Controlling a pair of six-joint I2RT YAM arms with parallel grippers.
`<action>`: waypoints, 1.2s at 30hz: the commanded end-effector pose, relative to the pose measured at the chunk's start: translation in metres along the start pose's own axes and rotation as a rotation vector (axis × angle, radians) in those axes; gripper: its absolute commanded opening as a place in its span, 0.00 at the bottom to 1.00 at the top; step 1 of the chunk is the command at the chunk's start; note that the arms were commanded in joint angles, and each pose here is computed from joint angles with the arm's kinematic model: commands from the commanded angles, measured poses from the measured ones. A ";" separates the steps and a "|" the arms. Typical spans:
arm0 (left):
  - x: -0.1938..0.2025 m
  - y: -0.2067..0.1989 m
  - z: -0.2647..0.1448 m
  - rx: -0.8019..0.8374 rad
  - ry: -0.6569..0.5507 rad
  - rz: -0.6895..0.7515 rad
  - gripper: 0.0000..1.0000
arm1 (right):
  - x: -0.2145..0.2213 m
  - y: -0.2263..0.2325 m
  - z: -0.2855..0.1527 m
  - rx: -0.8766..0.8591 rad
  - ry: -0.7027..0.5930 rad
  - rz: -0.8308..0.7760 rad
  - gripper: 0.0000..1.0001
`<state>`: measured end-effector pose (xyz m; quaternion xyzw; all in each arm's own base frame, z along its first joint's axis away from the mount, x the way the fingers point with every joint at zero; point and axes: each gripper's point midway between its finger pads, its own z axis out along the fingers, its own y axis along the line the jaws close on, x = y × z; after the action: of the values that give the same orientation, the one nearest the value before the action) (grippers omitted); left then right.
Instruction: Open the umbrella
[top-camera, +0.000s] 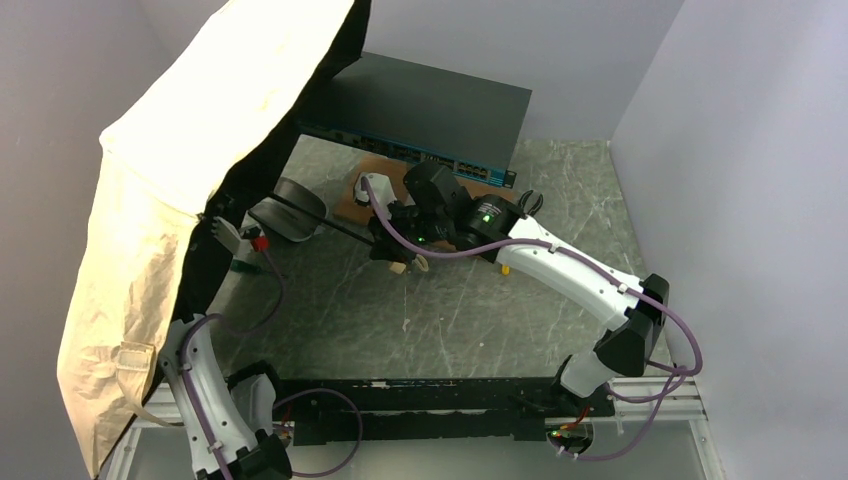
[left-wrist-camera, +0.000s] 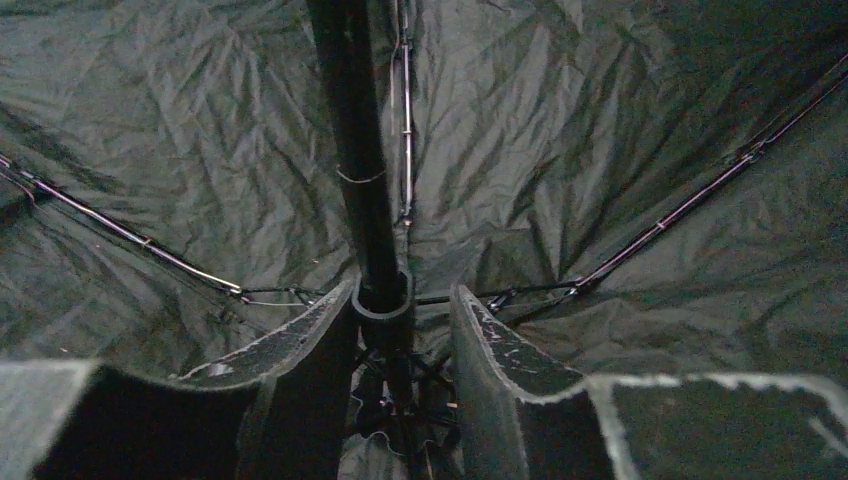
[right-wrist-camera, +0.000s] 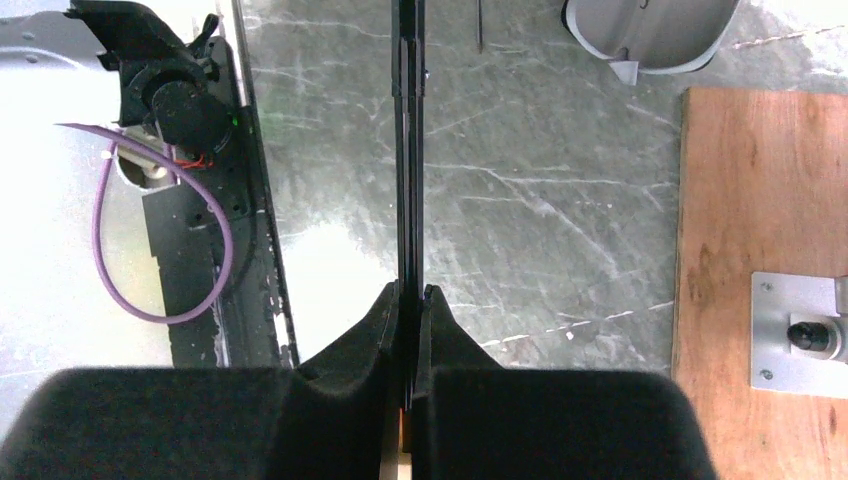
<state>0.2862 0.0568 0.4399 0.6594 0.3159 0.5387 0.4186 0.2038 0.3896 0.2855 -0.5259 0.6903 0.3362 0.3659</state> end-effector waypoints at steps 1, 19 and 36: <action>0.009 0.011 -0.002 -0.008 0.040 0.111 0.38 | -0.059 0.010 -0.025 -0.012 -0.210 -0.124 0.00; -0.043 -0.001 -0.008 0.042 -0.152 0.100 0.15 | -0.109 0.006 -0.001 -0.021 -0.303 -0.132 0.00; 0.095 0.029 0.001 -0.032 0.414 0.158 0.11 | -0.022 -0.011 -0.008 0.065 -0.126 -0.216 0.00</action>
<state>0.3112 0.0727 0.4412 0.6505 0.3361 0.5557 0.3937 0.2233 0.4004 0.2719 -0.5296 0.6792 0.3069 0.4049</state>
